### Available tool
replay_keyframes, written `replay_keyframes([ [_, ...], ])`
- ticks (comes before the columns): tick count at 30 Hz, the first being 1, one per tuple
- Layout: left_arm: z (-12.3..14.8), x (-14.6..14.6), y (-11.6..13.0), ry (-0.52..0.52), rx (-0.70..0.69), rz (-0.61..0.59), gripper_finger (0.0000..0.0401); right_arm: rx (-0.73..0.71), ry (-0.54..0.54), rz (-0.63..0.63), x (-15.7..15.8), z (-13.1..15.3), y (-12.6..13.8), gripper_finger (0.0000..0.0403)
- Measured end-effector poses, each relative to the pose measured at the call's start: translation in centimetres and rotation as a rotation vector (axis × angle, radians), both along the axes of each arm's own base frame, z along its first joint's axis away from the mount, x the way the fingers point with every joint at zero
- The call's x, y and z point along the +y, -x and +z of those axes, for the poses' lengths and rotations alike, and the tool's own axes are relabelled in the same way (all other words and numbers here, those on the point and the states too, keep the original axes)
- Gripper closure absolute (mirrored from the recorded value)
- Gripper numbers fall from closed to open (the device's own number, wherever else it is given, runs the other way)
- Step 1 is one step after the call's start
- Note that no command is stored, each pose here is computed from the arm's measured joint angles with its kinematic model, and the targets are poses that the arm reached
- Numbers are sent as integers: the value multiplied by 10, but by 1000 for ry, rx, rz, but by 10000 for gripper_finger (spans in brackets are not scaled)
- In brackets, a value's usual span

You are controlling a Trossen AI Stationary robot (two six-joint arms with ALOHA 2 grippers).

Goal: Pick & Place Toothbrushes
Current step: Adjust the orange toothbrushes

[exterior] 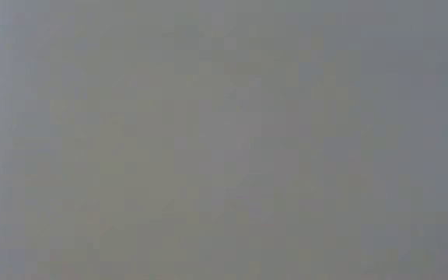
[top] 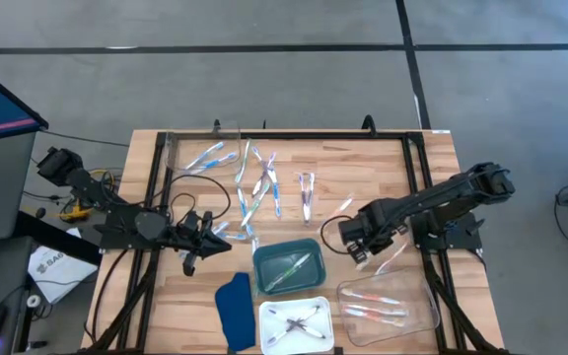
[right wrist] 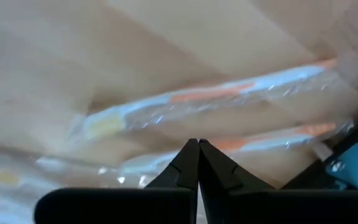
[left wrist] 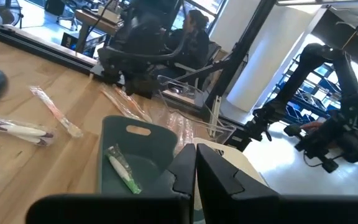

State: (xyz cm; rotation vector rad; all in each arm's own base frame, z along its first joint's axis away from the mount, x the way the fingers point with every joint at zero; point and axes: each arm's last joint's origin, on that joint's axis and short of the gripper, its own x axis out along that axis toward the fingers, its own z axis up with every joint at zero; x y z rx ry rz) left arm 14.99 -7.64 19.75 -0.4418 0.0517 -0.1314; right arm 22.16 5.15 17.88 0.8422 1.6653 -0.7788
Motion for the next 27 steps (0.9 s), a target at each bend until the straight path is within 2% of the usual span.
replay_keyframes([
  [10, 0, -2, 1, 0, 1, -16, 394, 46, 5, -38, -11, -32, 18, 403],
  [27, 1, -5, 3, 5, -7, -31, 394, 38, 3, -64, -18, -33, 17, 403],
])
